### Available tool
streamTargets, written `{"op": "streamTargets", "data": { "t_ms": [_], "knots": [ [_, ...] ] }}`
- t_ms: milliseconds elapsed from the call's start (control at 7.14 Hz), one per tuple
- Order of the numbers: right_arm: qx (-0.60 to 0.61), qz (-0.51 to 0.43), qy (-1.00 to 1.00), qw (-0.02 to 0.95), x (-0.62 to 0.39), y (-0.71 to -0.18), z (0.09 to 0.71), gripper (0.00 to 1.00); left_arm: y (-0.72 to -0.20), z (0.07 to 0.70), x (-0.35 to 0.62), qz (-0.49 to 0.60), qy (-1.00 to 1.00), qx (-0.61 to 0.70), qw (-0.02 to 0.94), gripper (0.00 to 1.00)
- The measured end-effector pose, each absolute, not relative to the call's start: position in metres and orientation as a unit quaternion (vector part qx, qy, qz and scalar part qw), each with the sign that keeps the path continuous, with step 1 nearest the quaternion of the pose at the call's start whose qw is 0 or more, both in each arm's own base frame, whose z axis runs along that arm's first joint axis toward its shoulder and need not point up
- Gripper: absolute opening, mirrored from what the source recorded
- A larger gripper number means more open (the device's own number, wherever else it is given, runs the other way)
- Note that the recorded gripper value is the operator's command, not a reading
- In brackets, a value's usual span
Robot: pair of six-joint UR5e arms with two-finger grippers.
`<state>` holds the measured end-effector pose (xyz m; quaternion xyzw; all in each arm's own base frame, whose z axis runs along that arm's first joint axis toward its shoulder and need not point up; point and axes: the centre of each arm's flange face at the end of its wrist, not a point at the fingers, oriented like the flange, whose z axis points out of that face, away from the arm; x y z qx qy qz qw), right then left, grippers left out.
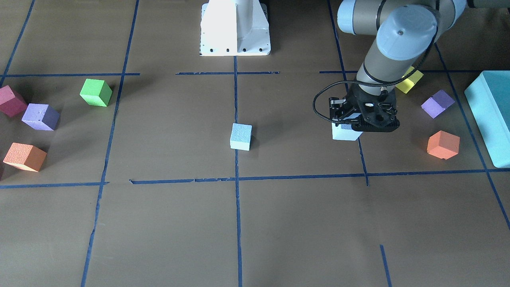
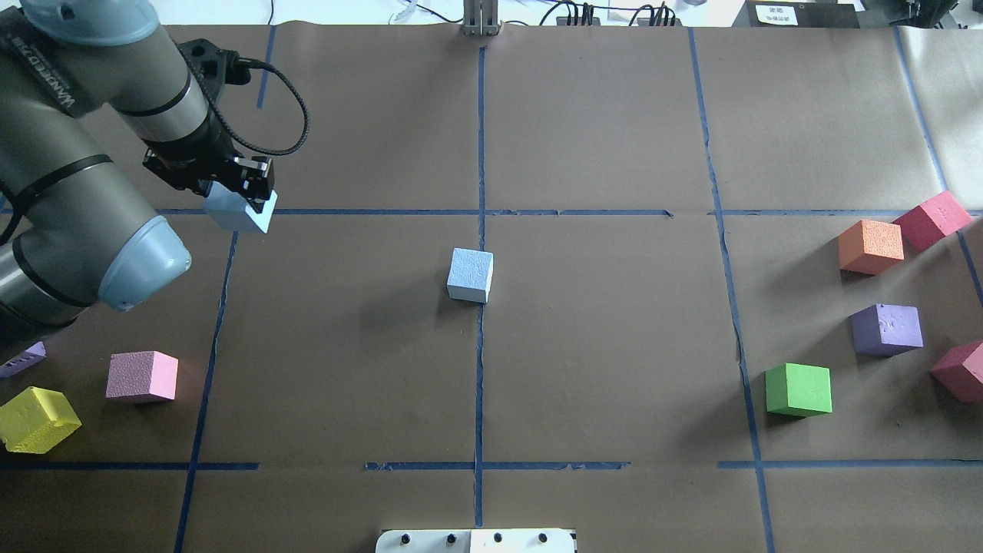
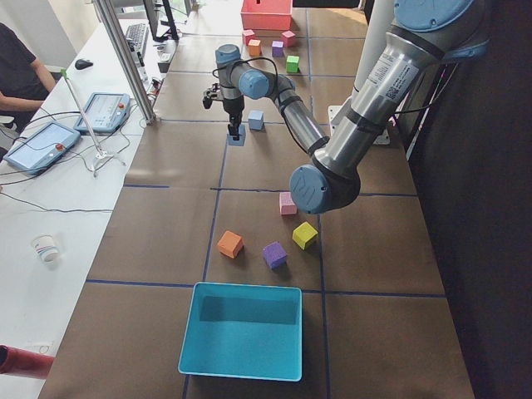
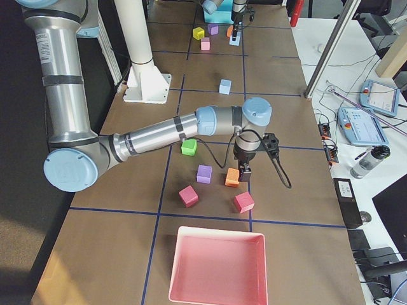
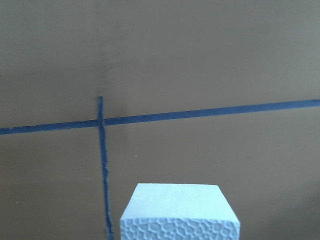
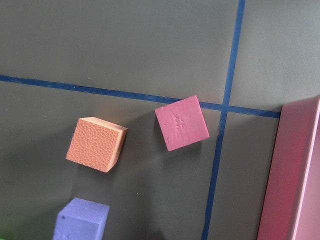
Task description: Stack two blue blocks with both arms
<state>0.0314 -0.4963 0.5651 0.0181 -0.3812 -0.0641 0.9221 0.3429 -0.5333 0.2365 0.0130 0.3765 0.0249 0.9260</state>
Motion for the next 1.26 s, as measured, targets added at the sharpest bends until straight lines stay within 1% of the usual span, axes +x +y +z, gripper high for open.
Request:
{"op": "streamTargets", "data": {
  "t_ms": [280,420,700,980,1260],
  "knots": [
    [0.043,-0.068,-0.384,0.920,0.038,-0.482,0.618,1.00,-0.524,0.202,0.377,0.013,0.388,0.002,0.921,0.02],
    [0.052,-0.070,-0.380,0.921,0.040,-0.482,0.626,1.00,-0.520,0.179,0.402,0.007,0.394,-0.005,0.919,0.02],
    [0.054,-0.069,-0.376,0.922,0.041,-0.480,0.632,1.00,-0.505,0.140,0.457,0.023,0.394,-0.007,0.919,0.02],
    [0.053,-0.064,-0.377,0.922,0.041,-0.480,0.632,1.00,-0.487,0.125,0.509,0.047,0.378,0.000,0.924,0.02],
    [0.051,-0.063,-0.379,0.922,0.040,-0.482,0.631,1.00,-0.484,0.115,0.540,0.060,0.376,0.002,0.925,0.02]
  ]
}}
